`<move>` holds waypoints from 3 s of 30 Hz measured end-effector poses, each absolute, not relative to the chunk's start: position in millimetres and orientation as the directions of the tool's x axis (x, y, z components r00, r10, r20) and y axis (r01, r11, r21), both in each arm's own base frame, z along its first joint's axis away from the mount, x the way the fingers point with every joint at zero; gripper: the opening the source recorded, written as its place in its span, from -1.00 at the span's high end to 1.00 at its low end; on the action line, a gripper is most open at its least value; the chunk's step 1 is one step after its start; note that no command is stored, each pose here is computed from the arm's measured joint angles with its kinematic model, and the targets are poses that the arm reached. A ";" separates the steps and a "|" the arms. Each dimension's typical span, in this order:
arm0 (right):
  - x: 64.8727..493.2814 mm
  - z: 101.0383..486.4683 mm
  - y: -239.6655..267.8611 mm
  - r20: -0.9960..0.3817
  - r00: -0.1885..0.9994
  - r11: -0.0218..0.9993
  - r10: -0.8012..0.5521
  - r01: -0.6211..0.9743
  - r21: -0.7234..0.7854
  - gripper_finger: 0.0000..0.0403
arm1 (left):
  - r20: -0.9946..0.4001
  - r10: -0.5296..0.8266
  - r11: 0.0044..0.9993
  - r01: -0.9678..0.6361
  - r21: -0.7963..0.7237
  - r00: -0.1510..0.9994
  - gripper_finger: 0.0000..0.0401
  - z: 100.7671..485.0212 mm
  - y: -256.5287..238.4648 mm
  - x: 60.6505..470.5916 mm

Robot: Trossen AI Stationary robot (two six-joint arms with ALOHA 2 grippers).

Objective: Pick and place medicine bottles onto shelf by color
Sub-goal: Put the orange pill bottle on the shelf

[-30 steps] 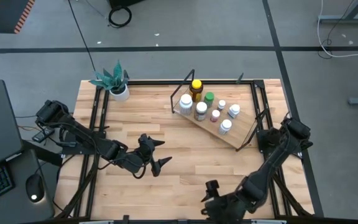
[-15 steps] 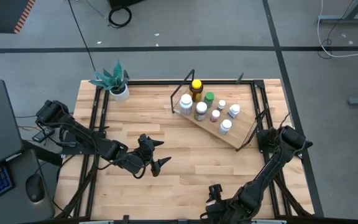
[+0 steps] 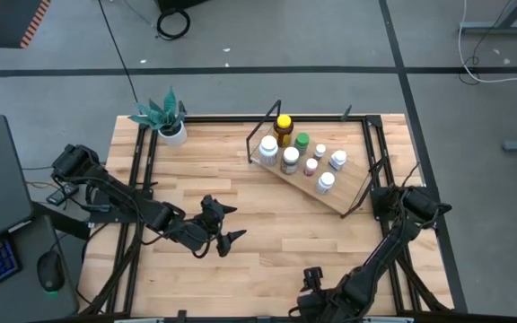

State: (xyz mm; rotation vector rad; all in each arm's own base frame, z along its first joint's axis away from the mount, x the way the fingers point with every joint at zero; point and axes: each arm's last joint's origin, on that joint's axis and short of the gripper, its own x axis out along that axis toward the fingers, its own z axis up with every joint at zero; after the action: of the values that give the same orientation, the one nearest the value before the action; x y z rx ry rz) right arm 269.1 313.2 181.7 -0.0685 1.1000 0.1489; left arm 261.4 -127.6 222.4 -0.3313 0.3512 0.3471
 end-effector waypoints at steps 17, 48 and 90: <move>267.0 178.4 310.5 -0.906 0.418 0.996 0.061 -0.080 0.030 -0.32 | -0.387 0.271 0.889 -0.384 -0.252 0.881 -0.92 222.3 -127.6 261.4; 280.2 204.1 259.1 -0.955 0.214 0.977 -0.206 -0.014 -0.214 -0.13 | -0.395 0.262 0.892 -0.377 -0.250 0.881 -0.92 221.8 -127.7 261.2; 158.2 279.6 28.4 -0.939 0.211 0.711 -0.272 0.701 -0.048 -0.16 | -0.484 0.260 0.912 -0.377 -0.162 0.836 -0.92 211.6 -130.2 252.3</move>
State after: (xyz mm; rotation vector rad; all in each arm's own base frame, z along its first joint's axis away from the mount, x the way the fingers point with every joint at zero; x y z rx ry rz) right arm 158.2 28.4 279.6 0.4355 1.1753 -0.7063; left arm 252.3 -130.2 211.6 -0.2573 0.4726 0.3410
